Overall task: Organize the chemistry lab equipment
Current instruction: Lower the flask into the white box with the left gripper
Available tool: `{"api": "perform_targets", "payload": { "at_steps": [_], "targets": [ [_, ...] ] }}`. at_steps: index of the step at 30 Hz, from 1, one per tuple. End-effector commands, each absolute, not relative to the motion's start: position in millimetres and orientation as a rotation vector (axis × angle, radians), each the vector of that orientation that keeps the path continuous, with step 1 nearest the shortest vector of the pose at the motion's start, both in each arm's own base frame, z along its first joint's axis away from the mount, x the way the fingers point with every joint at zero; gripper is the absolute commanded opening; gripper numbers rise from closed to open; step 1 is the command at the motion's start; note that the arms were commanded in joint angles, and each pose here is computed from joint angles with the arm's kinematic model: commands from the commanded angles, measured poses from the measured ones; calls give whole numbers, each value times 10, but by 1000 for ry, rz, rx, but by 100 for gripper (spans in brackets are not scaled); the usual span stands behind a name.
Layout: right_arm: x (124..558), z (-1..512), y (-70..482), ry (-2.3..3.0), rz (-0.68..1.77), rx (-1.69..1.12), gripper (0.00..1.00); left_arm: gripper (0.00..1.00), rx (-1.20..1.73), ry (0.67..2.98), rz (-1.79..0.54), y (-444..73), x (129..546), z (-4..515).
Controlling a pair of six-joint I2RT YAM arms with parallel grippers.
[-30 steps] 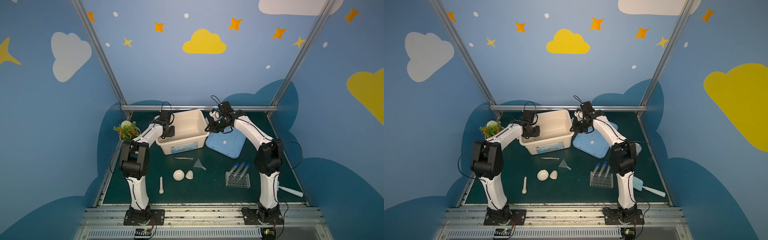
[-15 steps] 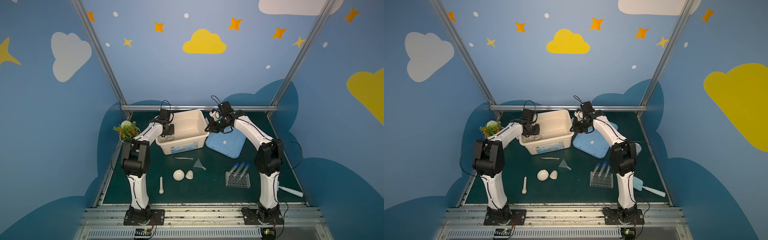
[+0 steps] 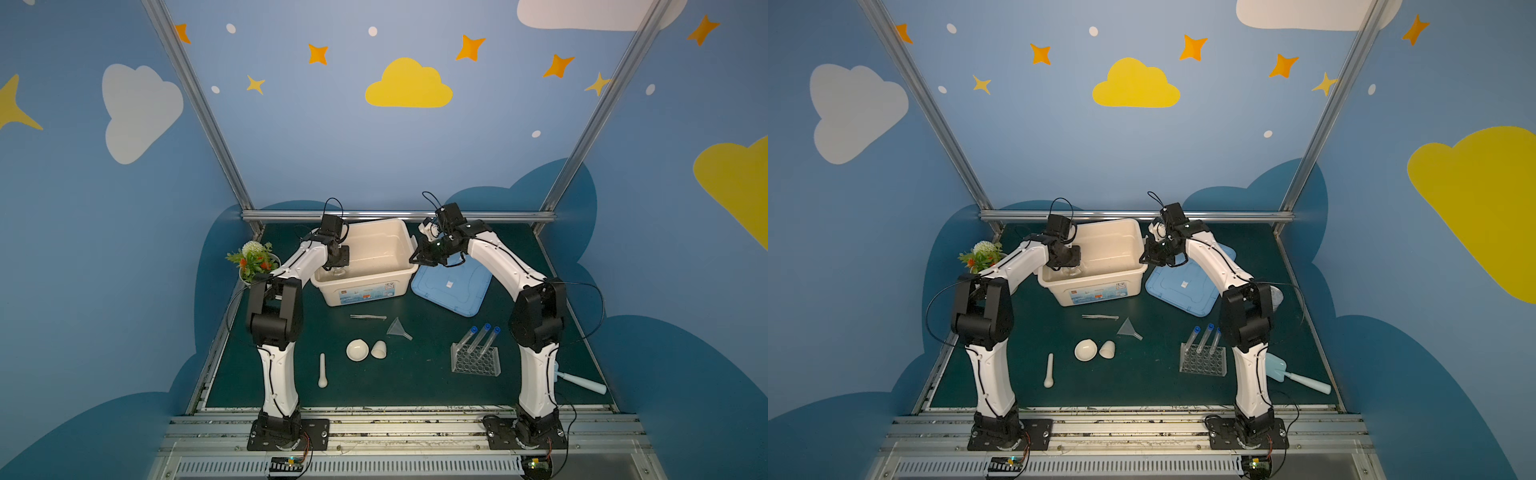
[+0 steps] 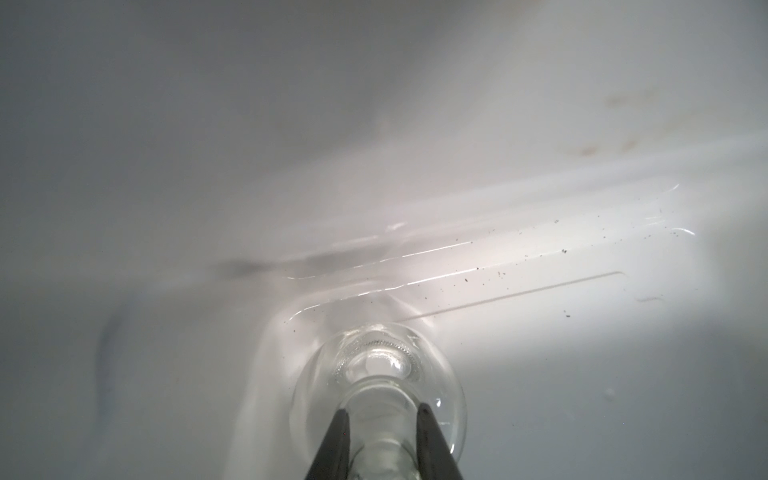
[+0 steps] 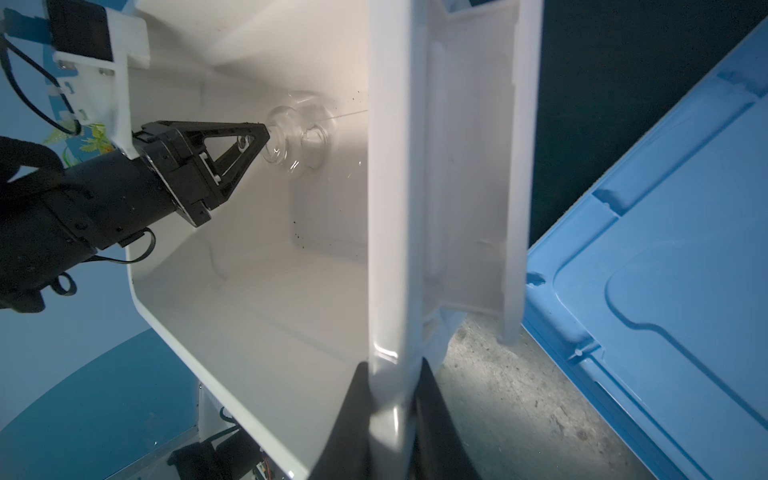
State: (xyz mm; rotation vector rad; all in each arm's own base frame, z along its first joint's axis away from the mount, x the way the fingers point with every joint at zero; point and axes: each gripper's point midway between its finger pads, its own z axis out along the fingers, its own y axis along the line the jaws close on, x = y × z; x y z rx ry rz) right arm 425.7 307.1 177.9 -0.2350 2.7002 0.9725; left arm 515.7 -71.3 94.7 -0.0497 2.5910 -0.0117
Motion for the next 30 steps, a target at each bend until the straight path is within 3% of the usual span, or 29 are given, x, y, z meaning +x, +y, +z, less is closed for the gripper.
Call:
{"api": "perform_targets", "payload": {
  "at_steps": [1,13,23,30],
  "targets": [
    [4185,1832,3031,2709,982,-246,15,4,-53,2668,15,-647,5053,707],
    [4183,1826,3028,2710,987,-246,15,12,-61,2682,16,-654,5000,638],
    [4186,1827,3016,2713,997,-234,15,33,-51,2658,6,-685,5003,791],
    [4173,1873,3015,2700,998,-247,17,41,-41,2637,-4,-734,5013,924]
  ]
}}
